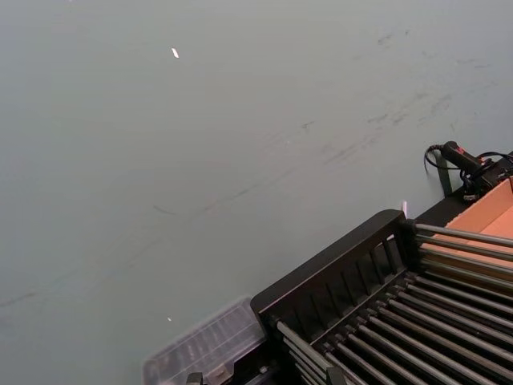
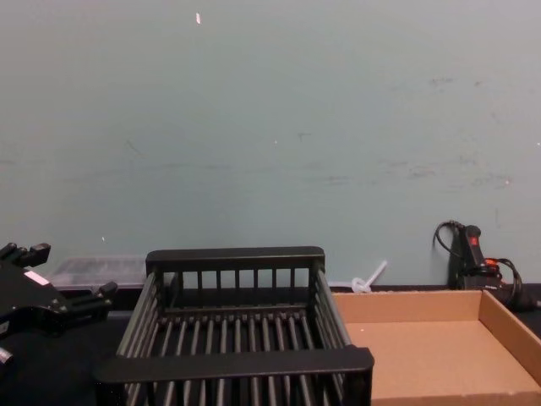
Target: Pick up the white tape and place it into the black box , Pick up the silver tape and place it into the brown box.
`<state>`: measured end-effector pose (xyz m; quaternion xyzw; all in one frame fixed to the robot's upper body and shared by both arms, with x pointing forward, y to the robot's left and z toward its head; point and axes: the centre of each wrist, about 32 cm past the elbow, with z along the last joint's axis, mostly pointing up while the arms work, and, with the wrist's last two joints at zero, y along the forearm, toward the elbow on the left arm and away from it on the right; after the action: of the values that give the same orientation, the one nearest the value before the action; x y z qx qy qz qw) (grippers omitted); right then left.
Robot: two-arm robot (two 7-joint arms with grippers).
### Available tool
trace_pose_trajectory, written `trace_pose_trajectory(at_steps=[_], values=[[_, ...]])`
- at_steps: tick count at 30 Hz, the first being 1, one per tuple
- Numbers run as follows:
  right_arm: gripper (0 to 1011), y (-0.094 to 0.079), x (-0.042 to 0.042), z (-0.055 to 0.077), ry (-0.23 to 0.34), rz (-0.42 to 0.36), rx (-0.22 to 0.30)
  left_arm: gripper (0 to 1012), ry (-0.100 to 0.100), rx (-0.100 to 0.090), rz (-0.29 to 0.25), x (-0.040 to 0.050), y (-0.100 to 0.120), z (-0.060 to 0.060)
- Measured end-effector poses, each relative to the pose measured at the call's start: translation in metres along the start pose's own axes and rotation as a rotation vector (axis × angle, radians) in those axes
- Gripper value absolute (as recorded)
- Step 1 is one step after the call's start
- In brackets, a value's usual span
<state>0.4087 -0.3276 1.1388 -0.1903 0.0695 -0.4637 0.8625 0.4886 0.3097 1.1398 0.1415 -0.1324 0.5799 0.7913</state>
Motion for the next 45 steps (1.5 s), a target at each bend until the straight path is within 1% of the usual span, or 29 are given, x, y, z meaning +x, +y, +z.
trace_pose_trajectory(at_steps=[6, 12, 19, 25, 32, 38, 41, 44, 45], values=[[88, 0.002, 0.0024, 0.007, -0.002, -0.013, 0.027, 1001, 0.0, 0.0, 0.0, 0.0, 0.0, 0.0], [88, 0.007, 0.0048, 0.017, -0.007, -0.032, 0.057, 1001, 0.0, 0.0, 0.0, 0.0, 0.0, 0.0], [88, 0.019, 0.0068, 0.031, -0.036, -0.059, 0.087, 1001, 0.0, 0.0, 0.0, 0.0, 0.0, 0.0], [88, 0.036, 0.0092, 0.048, -0.057, -0.077, 0.111, 1001, 0.0, 0.0, 0.0, 0.0, 0.0, 0.0], [88, 0.052, 0.0092, 0.06, -0.056, -0.078, 0.13, 1001, 0.0, 0.0, 0.0, 0.0, 0.0, 0.0], [88, 0.07, 0.0064, 0.073, -0.057, -0.061, 0.147, 1001, 0.0, 0.0, 0.0, 0.0, 0.0, 0.0], [88, 0.081, 0.0036, 0.082, -0.064, -0.048, 0.158, 1001, 0.0, 0.0, 0.0, 0.0, 0.0, 0.0], [88, 0.087, 0.0017, 0.087, -0.07, -0.039, 0.165, 1001, 0.0, 0.0, 0.0, 0.0, 0.0, 0.0], [88, 0.091, 0.0006, 0.09, -0.076, -0.034, 0.169, 1002, 0.0, 0.0, 0.0, 0.0, 0.0, 0.0]])
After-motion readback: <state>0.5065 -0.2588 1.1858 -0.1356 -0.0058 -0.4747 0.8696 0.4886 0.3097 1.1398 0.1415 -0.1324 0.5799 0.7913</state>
